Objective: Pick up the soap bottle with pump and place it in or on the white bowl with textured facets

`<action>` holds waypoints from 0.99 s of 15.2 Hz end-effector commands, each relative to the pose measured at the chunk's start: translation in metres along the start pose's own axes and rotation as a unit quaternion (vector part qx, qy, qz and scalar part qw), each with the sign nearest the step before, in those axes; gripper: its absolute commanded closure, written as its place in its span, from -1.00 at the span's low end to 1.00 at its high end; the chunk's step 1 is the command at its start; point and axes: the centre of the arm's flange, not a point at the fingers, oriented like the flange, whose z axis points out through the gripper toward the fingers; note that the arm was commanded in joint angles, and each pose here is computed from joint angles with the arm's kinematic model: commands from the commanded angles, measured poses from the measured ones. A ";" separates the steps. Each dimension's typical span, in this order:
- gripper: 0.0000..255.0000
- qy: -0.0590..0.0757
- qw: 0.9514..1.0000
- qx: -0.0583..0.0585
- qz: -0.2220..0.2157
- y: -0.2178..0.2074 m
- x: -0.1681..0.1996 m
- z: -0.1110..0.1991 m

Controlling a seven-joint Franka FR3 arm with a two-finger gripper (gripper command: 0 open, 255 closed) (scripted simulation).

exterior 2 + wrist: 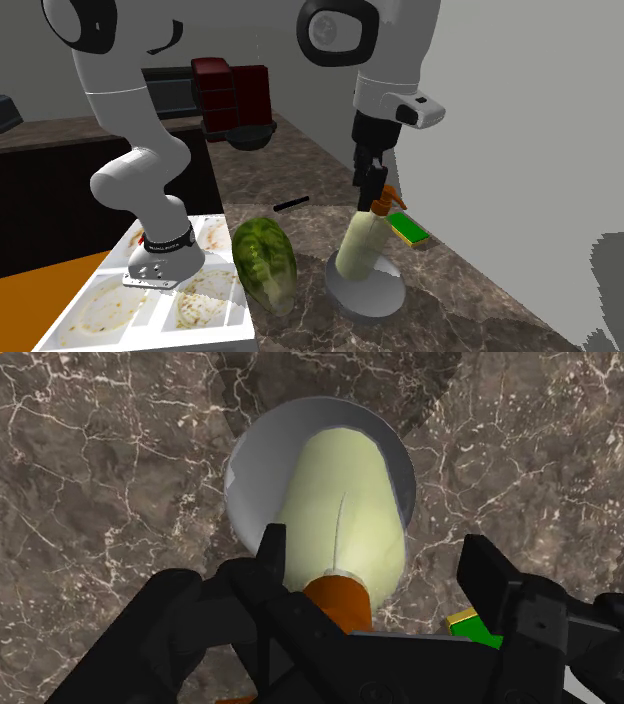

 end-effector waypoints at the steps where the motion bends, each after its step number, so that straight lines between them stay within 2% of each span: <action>1: -1.00 0.000 1.000 0.000 0.000 0.000 0.000 0.000; 4: -1.00 0.000 1.000 0.000 0.000 0.000 0.000 0.000; 8: -1.00 0.000 1.000 0.000 0.000 0.000 0.000 -0.050; 15: -1.00 0.000 1.000 0.000 0.000 0.000 0.000 -0.050</action>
